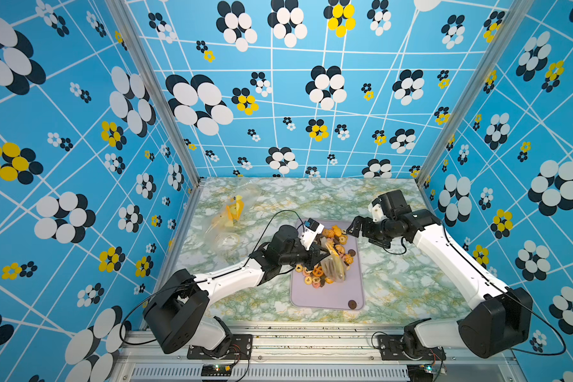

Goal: Pour cookies out of the ziploc bag
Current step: 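Pour the cookies out of the ziploc bag onto the tray.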

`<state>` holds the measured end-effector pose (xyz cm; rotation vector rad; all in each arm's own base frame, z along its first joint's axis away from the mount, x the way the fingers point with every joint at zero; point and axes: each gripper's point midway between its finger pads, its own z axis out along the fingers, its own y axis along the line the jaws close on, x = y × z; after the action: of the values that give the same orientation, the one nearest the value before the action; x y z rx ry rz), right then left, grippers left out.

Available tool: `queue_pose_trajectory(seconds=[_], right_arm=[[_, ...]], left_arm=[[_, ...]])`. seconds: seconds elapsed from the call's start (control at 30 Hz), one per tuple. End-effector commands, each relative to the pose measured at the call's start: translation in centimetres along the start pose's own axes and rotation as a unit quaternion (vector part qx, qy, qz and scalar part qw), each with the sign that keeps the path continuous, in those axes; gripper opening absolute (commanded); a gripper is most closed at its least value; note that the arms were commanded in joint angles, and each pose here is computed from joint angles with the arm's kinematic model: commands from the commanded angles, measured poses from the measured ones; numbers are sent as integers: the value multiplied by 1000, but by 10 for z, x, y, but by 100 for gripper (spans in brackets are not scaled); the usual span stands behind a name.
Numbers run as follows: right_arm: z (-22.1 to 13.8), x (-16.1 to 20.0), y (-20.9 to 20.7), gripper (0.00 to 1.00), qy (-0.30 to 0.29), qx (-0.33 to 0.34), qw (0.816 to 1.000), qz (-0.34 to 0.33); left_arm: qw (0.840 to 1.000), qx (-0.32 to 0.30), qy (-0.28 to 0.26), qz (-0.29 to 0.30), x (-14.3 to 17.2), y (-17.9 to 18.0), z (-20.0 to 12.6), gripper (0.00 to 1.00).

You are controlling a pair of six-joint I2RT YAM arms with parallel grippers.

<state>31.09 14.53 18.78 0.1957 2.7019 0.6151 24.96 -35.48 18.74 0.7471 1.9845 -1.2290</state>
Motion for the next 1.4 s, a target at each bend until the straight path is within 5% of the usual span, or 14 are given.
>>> queue_pose_trajectory(seconds=[0.0, 0.7, 1.03, 1.37], right_arm=[[2, 6, -9, 99, 12, 13, 1000, -4], [9, 11, -18, 99, 17, 13, 1000, 6], [11, 11, -18, 99, 18, 12, 1000, 9], [13, 11, -18, 99, 20, 11, 1000, 9]], left_arm=[[999, 27, -19, 21, -24, -13, 2, 0], [1000, 24, 2, 14, -17, -16, -4, 0], [998, 60, -20, 2, -46, -41, -15, 0], [999, 43, -10, -9, -30, -20, -8, 0]])
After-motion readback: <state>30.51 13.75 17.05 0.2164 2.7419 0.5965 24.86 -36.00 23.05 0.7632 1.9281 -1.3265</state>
